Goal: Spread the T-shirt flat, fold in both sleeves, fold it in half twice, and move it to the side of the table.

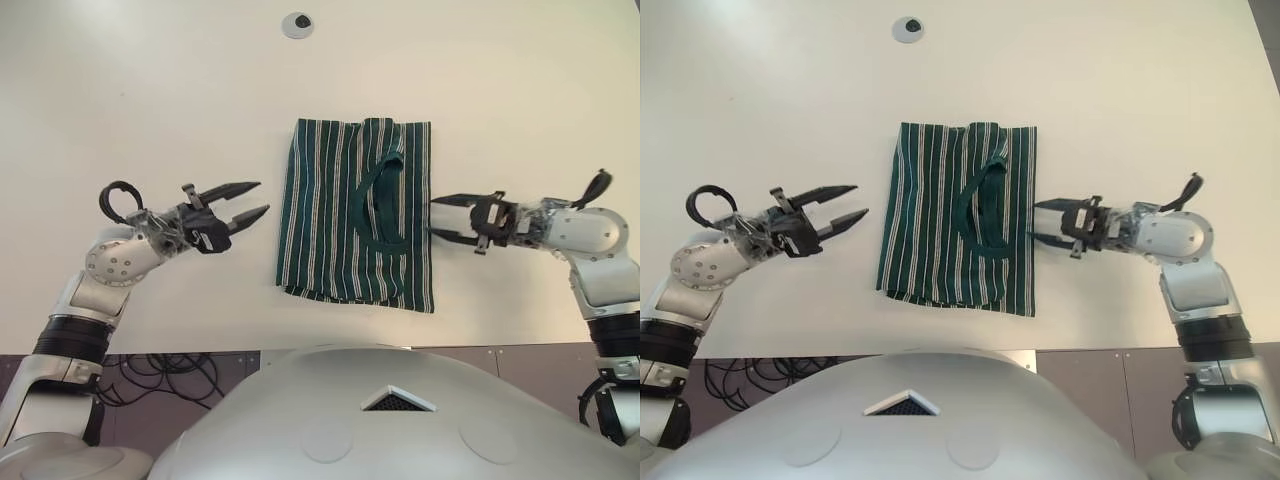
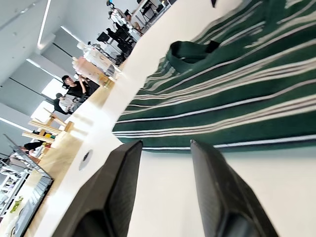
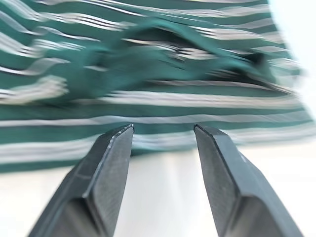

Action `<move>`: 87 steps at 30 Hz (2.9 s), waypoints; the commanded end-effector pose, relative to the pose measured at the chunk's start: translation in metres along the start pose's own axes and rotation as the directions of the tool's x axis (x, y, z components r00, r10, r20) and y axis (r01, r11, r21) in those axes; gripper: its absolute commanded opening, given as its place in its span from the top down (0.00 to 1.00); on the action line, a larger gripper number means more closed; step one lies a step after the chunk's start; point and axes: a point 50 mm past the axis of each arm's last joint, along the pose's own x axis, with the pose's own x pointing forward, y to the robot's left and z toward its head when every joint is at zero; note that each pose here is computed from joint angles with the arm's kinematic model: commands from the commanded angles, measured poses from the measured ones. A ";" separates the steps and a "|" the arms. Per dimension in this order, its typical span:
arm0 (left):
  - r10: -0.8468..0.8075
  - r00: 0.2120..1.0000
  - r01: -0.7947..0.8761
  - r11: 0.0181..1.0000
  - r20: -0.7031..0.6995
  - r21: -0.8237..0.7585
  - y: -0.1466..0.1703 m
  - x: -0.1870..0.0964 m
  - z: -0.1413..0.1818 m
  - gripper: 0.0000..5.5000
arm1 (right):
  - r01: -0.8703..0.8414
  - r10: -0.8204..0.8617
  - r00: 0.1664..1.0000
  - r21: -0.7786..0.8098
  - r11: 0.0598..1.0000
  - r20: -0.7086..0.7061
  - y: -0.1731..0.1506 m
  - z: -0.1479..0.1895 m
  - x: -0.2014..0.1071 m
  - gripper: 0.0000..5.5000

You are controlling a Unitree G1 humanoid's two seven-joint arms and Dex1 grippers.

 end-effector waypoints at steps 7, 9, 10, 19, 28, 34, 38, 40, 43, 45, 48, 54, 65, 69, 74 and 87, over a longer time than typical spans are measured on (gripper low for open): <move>-0.356 0.926 0.365 0.929 -0.123 0.056 -0.048 -0.030 -0.020 0.52 | -0.010 0.002 0.998 0.114 0.993 0.066 0.038 -0.023 -0.049 0.51; -0.389 0.915 0.396 0.917 -0.104 0.056 -0.057 -0.028 -0.019 0.46 | -0.066 0.064 0.998 0.120 0.991 0.025 0.056 -0.032 -0.053 0.44; -0.397 0.913 0.403 0.913 -0.095 0.057 -0.059 -0.028 -0.018 0.45 | -0.079 0.076 0.997 0.117 0.990 0.024 0.062 -0.034 -0.053 0.41; -0.479 0.878 0.477 0.874 0.005 0.092 -0.074 -0.018 -0.004 0.40 | -0.173 0.180 0.984 -0.261 0.950 0.004 0.098 -0.035 -0.047 0.34; -0.541 0.840 0.534 0.839 0.051 0.107 -0.089 -0.014 0.002 0.40 | -0.213 0.248 0.967 -0.368 0.905 0.049 0.110 -0.036 -0.027 0.34; -0.572 0.819 0.562 0.816 0.046 0.137 -0.093 -0.014 0.001 0.40 | -0.271 0.323 0.944 -0.398 0.876 0.067 0.116 -0.034 -0.013 0.34; -0.581 0.813 0.572 0.806 0.021 0.151 -0.092 -0.015 -0.004 0.45 | -0.290 0.354 0.932 -0.421 0.859 0.081 0.115 -0.032 -0.002 0.33; -0.585 0.811 0.576 0.803 0.016 0.155 -0.093 -0.014 -0.005 0.54 | -0.298 0.368 0.926 -0.434 0.850 0.085 0.114 -0.030 0.004 0.33; -0.602 0.798 0.591 0.789 0.023 0.165 -0.096 -0.012 -0.004 0.65 | -0.306 0.378 0.922 -0.445 0.842 0.080 0.112 -0.031 0.010 0.33; -0.610 0.792 0.599 0.784 0.026 0.165 -0.098 -0.012 -0.004 0.71 | -0.319 0.386 0.920 -0.448 0.836 0.066 0.112 -0.032 0.012 0.37; -0.611 0.791 0.599 0.784 0.028 0.164 -0.098 -0.012 -0.003 0.75 | -0.329 0.393 0.918 -0.453 0.829 0.051 0.111 -0.033 0.012 0.46; -0.610 0.792 0.597 0.784 0.034 0.168 -0.097 -0.009 -0.002 0.83 | -0.351 0.413 0.910 -0.482 0.803 0.025 0.108 -0.034 0.017 0.67; -0.614 0.788 0.601 0.783 0.043 0.161 -0.101 -0.008 -0.002 0.96 | -0.353 0.420 0.907 -0.498 0.792 0.024 0.106 -0.033 0.021 1.00; -0.593 0.801 0.581 0.802 0.080 0.137 -0.101 -0.005 0.002 0.96 | -0.320 0.396 0.915 -0.456 0.831 0.080 0.107 -0.029 0.021 1.00; -0.529 0.793 0.606 0.733 0.302 -0.309 -0.072 -0.003 0.055 0.99 | -0.293 0.298 0.919 -0.061 0.954 0.257 0.083 0.004 0.000 1.00; -0.366 0.797 0.603 0.514 0.480 -0.610 -0.032 -0.020 0.075 0.99 | -0.600 0.435 0.776 0.322 0.732 0.456 0.085 0.043 -0.036 1.00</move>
